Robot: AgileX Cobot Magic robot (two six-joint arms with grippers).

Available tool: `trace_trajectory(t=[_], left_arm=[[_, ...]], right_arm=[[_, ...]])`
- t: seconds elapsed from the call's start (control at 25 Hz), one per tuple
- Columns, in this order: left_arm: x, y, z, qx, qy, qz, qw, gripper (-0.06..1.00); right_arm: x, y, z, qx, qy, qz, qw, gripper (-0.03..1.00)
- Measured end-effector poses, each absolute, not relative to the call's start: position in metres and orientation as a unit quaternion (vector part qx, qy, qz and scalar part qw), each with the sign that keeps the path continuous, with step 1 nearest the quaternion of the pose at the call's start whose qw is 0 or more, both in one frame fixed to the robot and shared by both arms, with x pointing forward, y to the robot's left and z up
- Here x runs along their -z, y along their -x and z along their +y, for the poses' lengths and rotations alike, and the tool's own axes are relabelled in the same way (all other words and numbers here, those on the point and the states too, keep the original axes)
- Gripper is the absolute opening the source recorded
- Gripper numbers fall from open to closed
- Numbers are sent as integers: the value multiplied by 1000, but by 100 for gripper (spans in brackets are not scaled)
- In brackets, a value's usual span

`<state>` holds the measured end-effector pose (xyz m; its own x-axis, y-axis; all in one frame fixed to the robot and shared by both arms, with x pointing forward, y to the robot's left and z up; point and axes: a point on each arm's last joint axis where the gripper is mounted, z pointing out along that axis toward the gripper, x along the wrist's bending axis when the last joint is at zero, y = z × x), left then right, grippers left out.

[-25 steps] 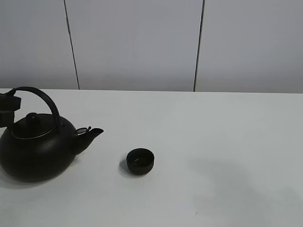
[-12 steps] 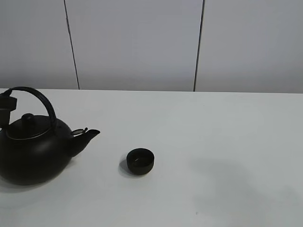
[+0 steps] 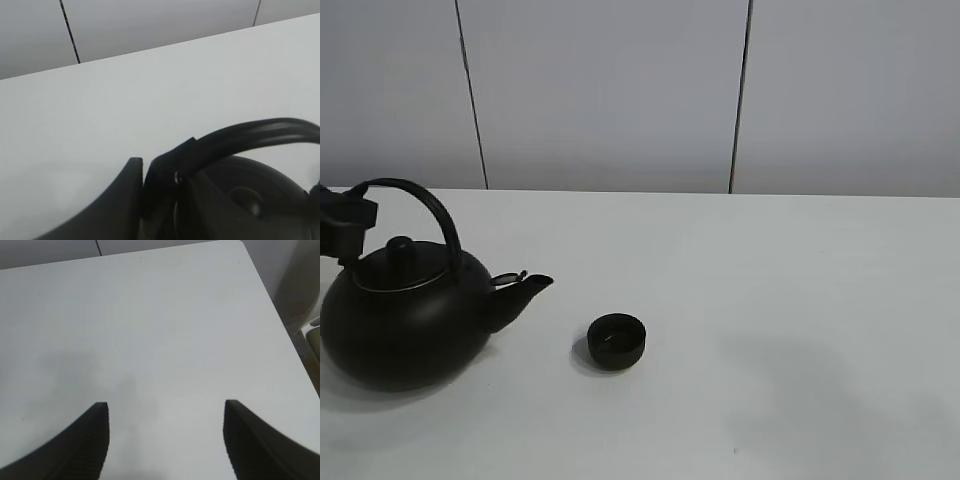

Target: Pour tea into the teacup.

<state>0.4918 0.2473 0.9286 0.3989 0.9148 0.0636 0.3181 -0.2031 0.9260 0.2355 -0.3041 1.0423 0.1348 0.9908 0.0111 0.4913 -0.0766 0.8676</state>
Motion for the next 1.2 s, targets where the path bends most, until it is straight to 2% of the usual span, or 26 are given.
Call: trace_trajectory(t=[0.44,1.2], left_arm=[[-933,-494,227,-319,-697,440,469,17],[-942,-506,224,-335,-705,422,460,17]], right_arm=[[-1042,-235,-304,-333,-654,567,375,45],[-1042,-235,-304,-333,-654,567,374,45]])
